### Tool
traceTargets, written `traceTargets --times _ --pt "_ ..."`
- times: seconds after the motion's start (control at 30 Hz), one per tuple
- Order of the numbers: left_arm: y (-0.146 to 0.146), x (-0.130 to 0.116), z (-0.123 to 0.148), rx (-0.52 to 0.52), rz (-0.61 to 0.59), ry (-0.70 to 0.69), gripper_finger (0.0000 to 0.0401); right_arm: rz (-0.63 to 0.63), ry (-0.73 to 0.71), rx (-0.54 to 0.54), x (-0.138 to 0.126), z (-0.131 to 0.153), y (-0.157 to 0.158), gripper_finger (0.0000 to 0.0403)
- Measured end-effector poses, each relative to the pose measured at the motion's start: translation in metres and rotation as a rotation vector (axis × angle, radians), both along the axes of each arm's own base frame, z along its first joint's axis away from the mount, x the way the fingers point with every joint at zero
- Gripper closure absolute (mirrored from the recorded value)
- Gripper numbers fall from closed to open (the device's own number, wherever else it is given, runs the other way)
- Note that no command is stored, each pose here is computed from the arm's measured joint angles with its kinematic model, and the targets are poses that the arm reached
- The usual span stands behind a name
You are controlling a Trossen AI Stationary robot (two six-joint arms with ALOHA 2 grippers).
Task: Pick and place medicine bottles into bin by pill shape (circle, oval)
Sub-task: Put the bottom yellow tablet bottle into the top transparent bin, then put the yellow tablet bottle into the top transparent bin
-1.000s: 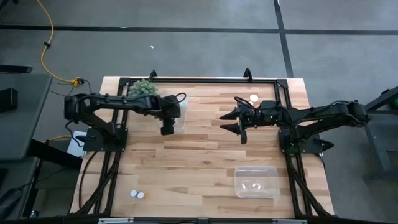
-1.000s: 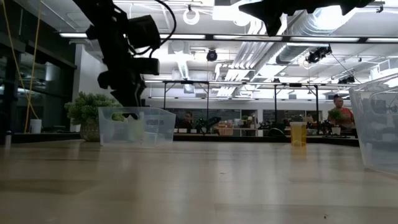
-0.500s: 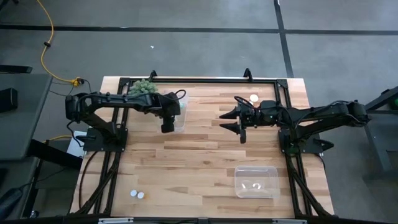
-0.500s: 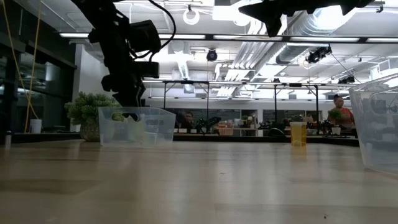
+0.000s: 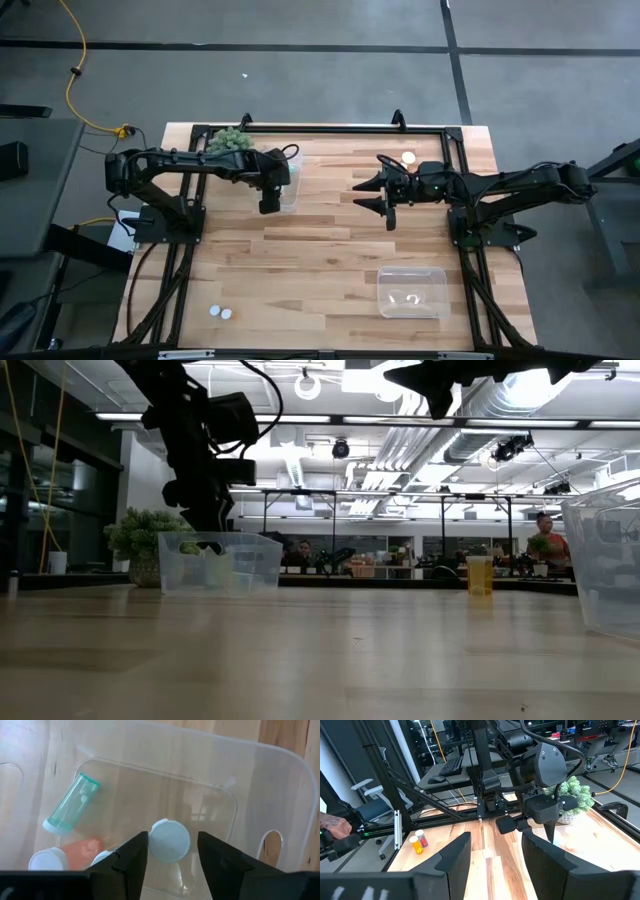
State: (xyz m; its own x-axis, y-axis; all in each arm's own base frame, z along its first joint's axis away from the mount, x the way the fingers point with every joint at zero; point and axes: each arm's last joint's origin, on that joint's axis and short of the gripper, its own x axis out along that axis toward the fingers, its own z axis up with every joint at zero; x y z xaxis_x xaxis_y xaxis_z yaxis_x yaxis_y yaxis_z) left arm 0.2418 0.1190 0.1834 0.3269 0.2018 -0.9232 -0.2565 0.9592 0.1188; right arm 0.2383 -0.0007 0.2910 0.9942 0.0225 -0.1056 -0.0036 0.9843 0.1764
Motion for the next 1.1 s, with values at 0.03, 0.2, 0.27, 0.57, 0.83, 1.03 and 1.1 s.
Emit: traceTargets --times 0.03,0.2,0.27,0.57,0.83,1.03,1.1 --pt "0.000 0.000 0.000 0.000 0.000 0.000 0.0235 0.000 0.000 0.000 0.000 0.000 0.000 0.0233" --pt "0.001 0.001 0.005 -0.001 0.014 -0.015 0.0216 0.000 0.000 0.000 0.000 0.000 0.000 0.0233" --pt "0.001 0.003 0.012 0.009 0.015 -0.038 0.0206 0.000 0.000 0.004 0.000 0.000 0.000 0.0233" --pt "0.003 0.004 0.070 0.079 0.027 -0.152 0.0156 0.000 0.000 0.001 0.000 0.000 0.000 0.0233" --pt "-0.016 -0.011 0.155 0.113 0.160 -0.587 0.0149 0.000 -0.001 0.000 0.000 0.000 0.000 0.0233" --pt "-0.052 -0.025 0.179 0.099 0.140 -0.999 0.0149 -0.026 0.000 -0.003 0.000 0.000 -0.001 0.0233" --pt "-0.066 -0.025 0.173 0.097 0.129 -1.122 0.0149 -0.032 -0.001 -0.004 0.000 0.000 -0.001 0.0233"
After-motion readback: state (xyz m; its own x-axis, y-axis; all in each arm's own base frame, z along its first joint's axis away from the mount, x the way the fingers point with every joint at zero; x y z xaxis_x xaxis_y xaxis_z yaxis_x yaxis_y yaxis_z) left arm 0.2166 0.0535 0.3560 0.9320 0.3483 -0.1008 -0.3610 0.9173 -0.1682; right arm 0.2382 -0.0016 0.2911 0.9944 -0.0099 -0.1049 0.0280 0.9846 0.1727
